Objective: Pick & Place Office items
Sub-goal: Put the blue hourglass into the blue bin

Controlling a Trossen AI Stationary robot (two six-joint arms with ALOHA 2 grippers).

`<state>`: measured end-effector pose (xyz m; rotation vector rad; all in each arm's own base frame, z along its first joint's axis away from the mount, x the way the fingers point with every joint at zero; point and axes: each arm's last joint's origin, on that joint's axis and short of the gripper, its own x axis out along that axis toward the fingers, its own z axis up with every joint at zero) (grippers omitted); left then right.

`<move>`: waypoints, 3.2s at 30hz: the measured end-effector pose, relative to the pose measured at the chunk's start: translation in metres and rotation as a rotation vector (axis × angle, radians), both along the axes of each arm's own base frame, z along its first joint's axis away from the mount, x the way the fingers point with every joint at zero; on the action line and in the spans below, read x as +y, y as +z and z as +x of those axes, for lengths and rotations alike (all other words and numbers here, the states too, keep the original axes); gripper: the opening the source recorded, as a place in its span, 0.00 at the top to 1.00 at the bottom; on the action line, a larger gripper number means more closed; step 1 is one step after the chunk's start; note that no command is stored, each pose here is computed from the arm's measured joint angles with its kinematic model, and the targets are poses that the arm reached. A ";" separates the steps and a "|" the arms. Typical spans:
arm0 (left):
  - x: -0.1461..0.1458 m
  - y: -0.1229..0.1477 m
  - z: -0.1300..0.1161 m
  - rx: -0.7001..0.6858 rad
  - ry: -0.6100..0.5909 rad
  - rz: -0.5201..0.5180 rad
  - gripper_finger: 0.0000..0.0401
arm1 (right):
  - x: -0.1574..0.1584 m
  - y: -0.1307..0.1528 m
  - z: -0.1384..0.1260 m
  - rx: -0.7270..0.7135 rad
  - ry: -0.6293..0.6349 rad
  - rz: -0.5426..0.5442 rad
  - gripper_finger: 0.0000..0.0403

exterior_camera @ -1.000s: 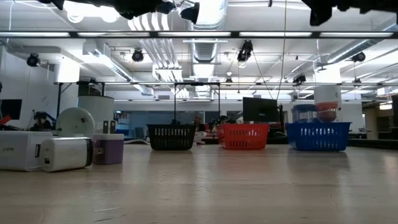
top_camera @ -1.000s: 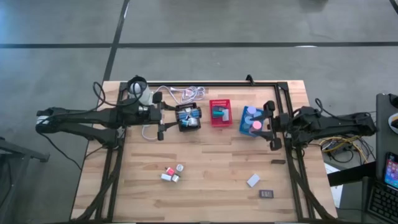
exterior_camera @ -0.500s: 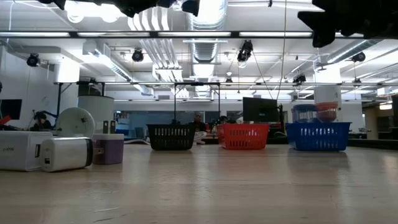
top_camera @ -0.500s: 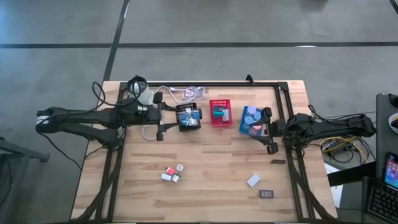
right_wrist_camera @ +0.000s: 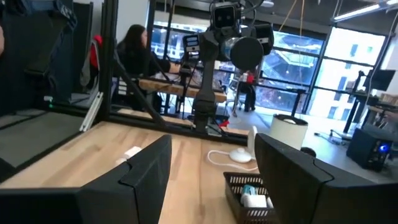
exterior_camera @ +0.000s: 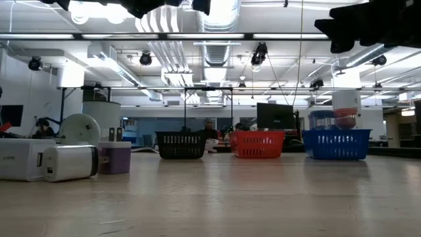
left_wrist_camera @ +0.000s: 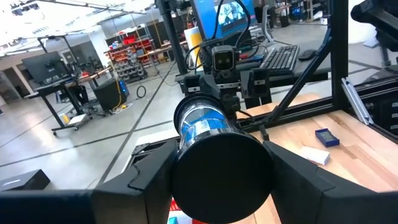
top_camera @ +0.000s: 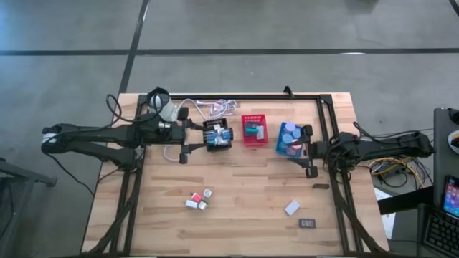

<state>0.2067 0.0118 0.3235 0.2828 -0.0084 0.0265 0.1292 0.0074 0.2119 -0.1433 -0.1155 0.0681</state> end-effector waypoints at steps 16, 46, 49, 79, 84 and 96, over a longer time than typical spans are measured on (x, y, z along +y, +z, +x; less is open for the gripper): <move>-0.003 0.006 0.000 -0.064 -0.107 -0.071 0.46 | 0.003 0.055 0.043 -0.047 -0.026 -0.329 0.30; -0.004 0.002 0.011 -0.064 -0.159 -0.226 0.46 | 0.017 0.106 0.190 0.078 -0.163 -0.751 0.19; -0.003 0.002 0.012 -0.064 -0.159 -0.226 0.46 | 0.017 0.105 0.195 0.086 -0.161 -0.759 0.19; -0.003 0.001 0.012 -0.061 -0.162 -0.237 0.46 | 0.017 0.097 0.198 0.123 -0.143 -0.727 0.49; -0.003 0.001 0.012 -0.060 -0.158 -0.220 0.40 | 0.017 0.097 0.197 0.129 -0.139 -0.703 0.49; -0.005 0.011 -0.007 -0.071 -0.159 -0.219 0.02 | 0.017 0.097 0.195 0.149 -0.133 -0.699 0.49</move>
